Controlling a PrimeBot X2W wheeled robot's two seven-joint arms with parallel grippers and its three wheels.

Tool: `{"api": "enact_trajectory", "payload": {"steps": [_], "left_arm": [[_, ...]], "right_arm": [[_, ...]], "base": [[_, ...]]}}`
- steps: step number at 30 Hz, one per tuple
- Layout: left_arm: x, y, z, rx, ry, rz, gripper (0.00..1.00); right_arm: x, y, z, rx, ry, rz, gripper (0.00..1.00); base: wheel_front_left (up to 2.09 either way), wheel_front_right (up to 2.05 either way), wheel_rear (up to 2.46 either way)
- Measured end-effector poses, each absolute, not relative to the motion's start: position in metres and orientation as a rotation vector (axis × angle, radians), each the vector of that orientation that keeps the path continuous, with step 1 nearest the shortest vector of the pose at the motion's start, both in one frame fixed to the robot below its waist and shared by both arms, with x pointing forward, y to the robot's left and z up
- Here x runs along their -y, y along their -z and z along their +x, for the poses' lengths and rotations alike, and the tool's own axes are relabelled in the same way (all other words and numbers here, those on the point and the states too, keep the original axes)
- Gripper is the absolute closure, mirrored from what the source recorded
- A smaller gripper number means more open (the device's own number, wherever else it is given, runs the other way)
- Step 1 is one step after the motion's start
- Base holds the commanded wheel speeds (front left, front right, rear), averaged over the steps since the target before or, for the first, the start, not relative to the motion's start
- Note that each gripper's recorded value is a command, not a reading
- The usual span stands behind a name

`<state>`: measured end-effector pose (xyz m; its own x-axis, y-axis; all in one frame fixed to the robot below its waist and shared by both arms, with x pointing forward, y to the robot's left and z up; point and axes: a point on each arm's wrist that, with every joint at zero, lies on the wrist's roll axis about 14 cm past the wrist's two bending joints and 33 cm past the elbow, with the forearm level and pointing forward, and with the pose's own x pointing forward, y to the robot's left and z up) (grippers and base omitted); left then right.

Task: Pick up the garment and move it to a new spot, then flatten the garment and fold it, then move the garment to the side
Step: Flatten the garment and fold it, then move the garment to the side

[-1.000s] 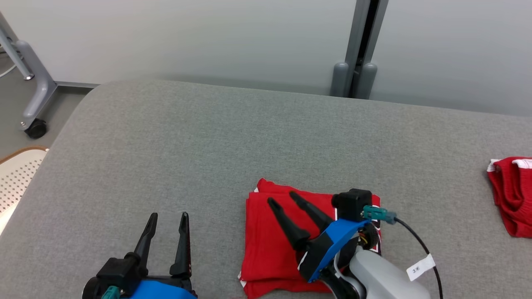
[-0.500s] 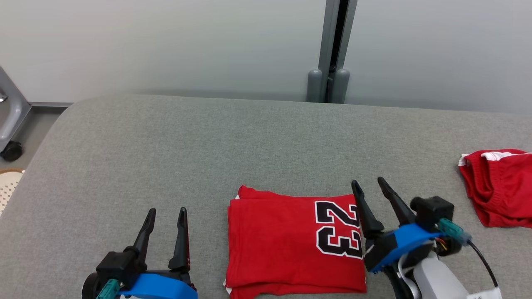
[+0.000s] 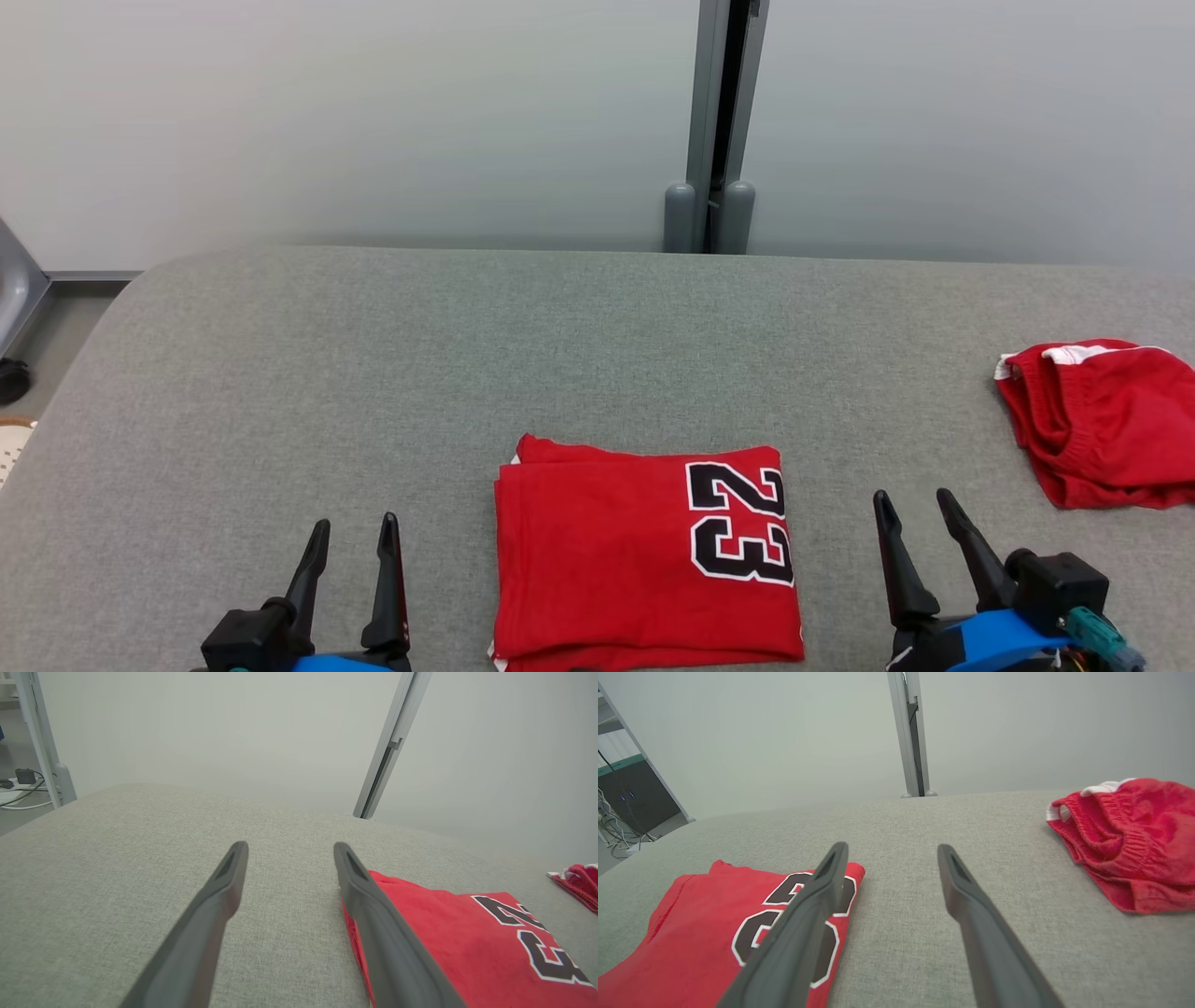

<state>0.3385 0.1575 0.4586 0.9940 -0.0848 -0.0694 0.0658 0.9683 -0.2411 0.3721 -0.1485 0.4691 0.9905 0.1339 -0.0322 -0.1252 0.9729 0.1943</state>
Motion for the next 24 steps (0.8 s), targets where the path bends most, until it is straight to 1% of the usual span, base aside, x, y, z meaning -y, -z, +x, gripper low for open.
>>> {"api": "enact_trajectory", "payload": {"steps": [17,24], "left_arm": [[-0.153,-0.454,0.336,-0.095,0.089,-0.237,0.0],[-0.156,-0.454,0.337,-0.093,0.081,-0.237,0.0]], "right_arm": [[0.153,-0.466,0.368,-0.052,-0.116,0.197,0.0],[0.142,-0.463,0.372,-0.079,-0.159,0.141,0.0]], "base": [[0.0,0.0,0.0],[0.0,0.0,0.0]]}}
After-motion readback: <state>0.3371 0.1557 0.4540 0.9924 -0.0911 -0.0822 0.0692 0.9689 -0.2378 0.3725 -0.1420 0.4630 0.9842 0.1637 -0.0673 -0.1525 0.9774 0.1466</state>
